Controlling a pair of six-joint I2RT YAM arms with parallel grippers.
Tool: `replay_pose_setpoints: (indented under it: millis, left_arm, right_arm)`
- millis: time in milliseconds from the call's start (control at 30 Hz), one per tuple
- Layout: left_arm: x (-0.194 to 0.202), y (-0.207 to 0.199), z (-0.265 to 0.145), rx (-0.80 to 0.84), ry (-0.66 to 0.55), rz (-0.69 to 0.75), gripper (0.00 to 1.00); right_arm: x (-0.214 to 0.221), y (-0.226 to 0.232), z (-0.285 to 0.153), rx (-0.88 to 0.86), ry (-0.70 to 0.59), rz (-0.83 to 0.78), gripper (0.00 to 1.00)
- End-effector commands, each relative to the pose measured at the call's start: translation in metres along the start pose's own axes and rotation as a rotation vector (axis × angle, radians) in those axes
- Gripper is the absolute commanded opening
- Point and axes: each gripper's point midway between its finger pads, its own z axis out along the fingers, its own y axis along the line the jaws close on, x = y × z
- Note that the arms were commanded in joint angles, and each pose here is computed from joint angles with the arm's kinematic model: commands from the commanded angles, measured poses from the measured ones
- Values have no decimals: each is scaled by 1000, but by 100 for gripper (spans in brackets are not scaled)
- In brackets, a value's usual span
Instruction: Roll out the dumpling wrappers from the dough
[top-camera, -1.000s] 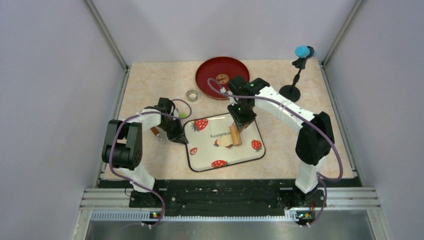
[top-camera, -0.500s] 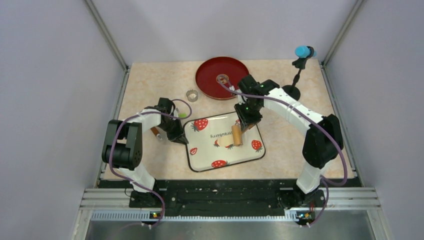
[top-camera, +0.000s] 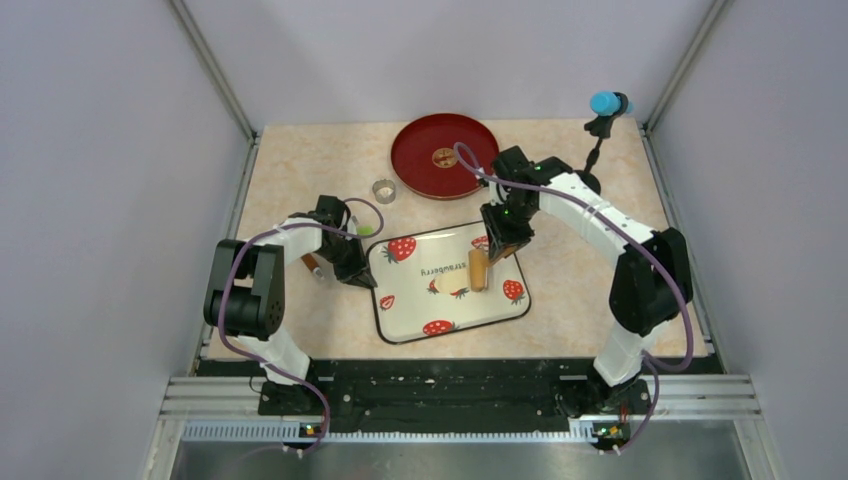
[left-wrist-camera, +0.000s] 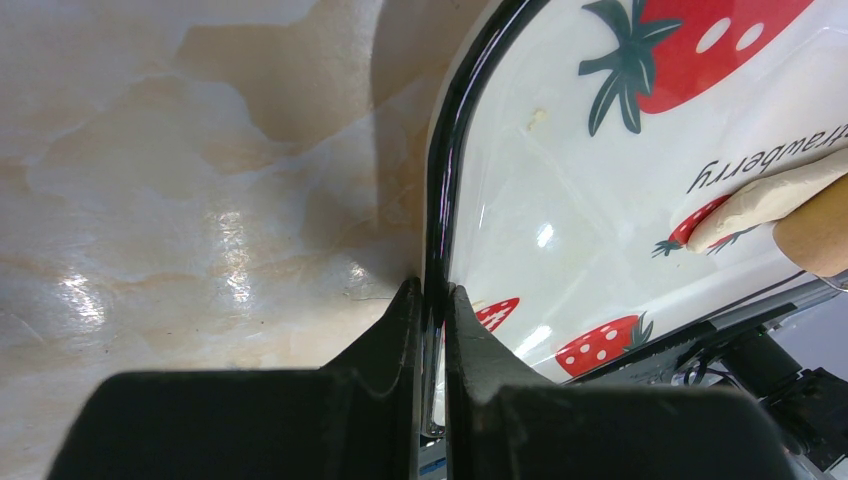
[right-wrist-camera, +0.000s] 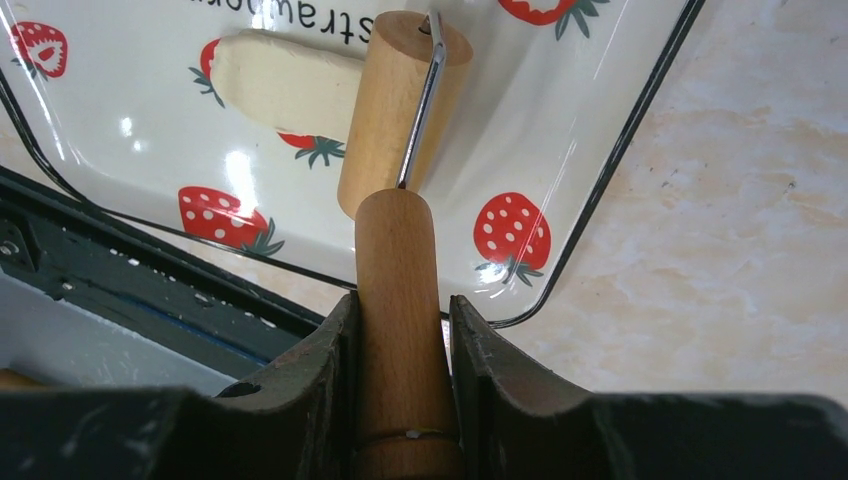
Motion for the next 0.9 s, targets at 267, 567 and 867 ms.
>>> replay_pose_setpoints:
  millis: [267, 567, 867]
  left_arm:
    - [9, 21, 11, -87, 5, 6, 0]
    - [19, 5, 11, 20, 5, -66, 0]
    - [31, -10, 3, 117, -7, -124, 0]
  right_arm:
    - [53, -97, 22, 386, 246, 27, 0]
    - [29, -91, 6, 355, 168, 31, 0]
    - [-10, -73, -25, 287, 7, -5, 0]
